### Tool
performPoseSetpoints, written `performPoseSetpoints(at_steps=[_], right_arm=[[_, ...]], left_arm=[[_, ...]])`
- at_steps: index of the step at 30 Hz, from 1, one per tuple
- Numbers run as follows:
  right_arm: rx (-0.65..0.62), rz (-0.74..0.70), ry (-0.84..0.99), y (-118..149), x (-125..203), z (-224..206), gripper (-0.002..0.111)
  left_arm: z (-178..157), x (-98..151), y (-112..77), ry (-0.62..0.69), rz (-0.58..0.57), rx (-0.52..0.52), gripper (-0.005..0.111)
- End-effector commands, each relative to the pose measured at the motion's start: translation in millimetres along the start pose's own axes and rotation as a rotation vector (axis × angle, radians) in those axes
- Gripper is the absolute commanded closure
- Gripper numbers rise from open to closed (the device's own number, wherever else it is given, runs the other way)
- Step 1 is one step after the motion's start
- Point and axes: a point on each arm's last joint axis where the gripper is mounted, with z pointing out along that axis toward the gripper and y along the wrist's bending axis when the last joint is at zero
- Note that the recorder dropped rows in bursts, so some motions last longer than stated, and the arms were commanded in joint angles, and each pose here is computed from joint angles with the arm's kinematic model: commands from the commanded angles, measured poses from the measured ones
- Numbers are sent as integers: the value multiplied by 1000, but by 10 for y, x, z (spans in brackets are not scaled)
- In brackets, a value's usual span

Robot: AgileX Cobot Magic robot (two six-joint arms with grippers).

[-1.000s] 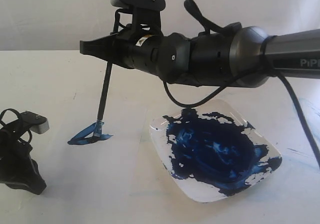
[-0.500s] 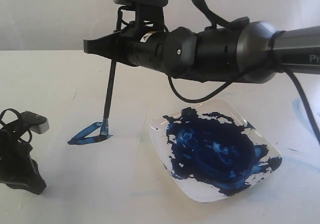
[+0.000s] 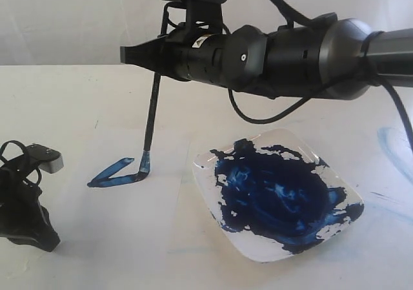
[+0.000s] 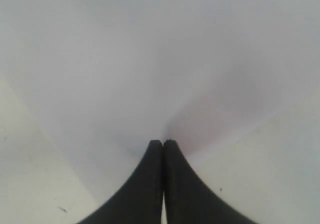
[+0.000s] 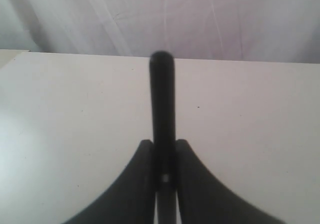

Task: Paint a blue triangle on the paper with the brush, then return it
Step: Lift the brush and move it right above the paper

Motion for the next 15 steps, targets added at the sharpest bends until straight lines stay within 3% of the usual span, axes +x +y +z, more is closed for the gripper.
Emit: performPoseSetpoints(at_steps=[1,15], right_arm=[[1,-31,1,-22,-30,-26,108],[-1,-40,3,-18,-35,-33,108]], left_arm=[[-6,25,-20,5,-17,21,107],[-6,25,-20,5,-17,21,107]])
